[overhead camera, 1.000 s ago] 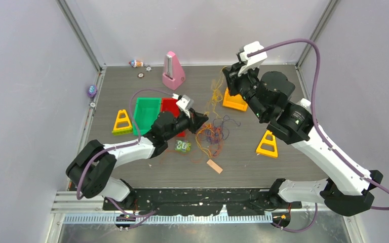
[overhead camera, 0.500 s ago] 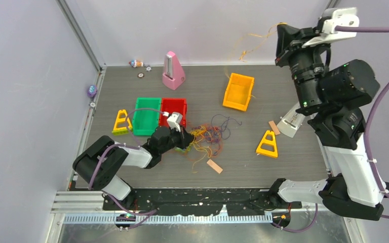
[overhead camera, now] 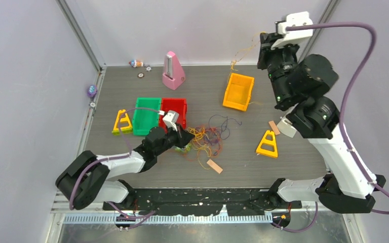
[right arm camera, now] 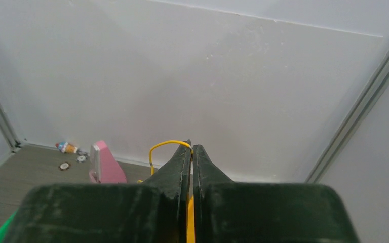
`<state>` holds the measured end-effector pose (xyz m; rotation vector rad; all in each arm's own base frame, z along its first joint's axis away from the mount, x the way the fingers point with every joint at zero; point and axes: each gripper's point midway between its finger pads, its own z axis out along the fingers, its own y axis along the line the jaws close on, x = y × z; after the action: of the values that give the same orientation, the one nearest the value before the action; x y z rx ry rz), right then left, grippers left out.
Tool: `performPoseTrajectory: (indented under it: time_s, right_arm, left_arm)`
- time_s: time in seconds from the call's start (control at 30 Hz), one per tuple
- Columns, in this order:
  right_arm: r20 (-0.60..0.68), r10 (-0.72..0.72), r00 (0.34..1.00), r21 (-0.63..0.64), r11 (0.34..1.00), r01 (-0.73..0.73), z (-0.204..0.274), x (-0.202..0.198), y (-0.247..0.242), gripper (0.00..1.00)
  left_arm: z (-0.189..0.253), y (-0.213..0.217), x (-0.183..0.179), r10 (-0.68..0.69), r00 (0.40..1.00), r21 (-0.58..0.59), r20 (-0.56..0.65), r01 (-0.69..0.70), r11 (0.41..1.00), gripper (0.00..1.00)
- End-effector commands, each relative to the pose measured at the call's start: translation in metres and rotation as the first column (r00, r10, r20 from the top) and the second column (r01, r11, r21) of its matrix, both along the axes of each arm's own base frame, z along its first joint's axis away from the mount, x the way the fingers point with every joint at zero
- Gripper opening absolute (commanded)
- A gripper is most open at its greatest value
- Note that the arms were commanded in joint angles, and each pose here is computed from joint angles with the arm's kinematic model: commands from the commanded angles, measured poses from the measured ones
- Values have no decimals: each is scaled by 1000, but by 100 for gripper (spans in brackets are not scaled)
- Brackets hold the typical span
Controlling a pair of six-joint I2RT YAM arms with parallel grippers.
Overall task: Untangle the cables
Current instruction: Untie the cable, then place the cable in the bin.
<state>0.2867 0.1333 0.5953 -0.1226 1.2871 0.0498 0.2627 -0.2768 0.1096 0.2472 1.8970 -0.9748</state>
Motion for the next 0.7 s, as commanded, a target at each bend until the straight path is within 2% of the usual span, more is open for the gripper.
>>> performPoseTrajectory:
  time_s: [0.0,0.1,0.13,0.27,0.37,0.5,0.67]
  right_arm:
    - [-58,-75,996,-55,996,71,-31,25,0,6]
    - [-94,-38,995,-57,998,32,-48,41,8,6]
    - [-115,-33,993,-54,998,27,-56,49,11,6]
    - [-159,44,986,-67,996,-55,-76,65,36,6]
    - [-188,111,976,-65,990,-125,-87,76,60,6]
    - [-236,177,955,-58,979,-196,-102,90,87,6]
    - [-267,340,902,-24,933,-359,-115,95,133,6]
  left_arm:
    - [17,5,-3,-6,999,33,32,5,999,0]
    - [18,13,-7,10,1000,72,5,-10,997,1]
    - [17,17,-10,16,1000,90,-7,-15,996,8]
    - [25,34,-14,64,998,142,-12,-62,988,56]
    - [34,53,-15,120,993,195,3,-118,974,74]
    - [45,86,-19,209,978,273,2,-202,941,86]
    - [62,128,-17,335,942,243,10,-327,913,94]
